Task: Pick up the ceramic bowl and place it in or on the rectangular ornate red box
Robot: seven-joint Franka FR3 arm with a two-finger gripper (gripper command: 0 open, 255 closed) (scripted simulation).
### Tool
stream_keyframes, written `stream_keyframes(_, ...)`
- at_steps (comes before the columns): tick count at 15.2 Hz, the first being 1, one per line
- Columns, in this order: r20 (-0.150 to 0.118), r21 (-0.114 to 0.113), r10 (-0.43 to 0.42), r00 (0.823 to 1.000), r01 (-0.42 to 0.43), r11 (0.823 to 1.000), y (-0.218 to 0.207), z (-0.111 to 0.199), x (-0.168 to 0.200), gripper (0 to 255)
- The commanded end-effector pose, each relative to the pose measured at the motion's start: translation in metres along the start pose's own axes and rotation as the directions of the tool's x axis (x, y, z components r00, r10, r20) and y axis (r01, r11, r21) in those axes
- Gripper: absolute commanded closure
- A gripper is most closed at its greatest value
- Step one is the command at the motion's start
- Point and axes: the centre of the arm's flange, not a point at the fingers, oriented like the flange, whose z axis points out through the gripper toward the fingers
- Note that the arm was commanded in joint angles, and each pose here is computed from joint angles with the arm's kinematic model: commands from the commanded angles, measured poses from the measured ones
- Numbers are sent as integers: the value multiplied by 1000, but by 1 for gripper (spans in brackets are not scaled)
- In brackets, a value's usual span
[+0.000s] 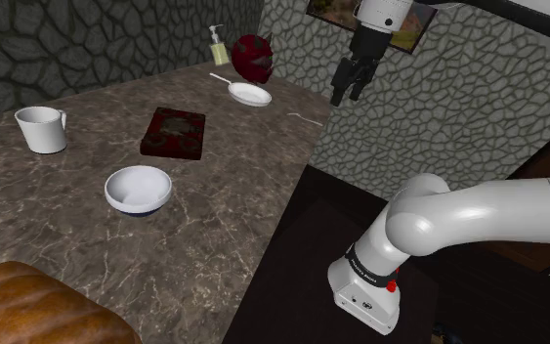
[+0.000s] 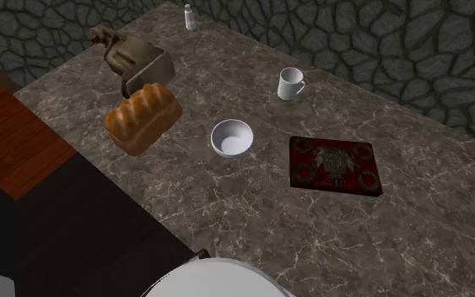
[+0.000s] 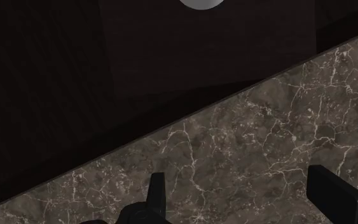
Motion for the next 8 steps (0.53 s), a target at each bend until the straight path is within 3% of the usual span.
stream_keyframes(1, 0, 0, 0, 1000, 0, 1000, 0, 0, 0, 0)
stream_keyframes(8, -11, 15, 10, 1000, -10, 1000, -65, 47, 40, 0)
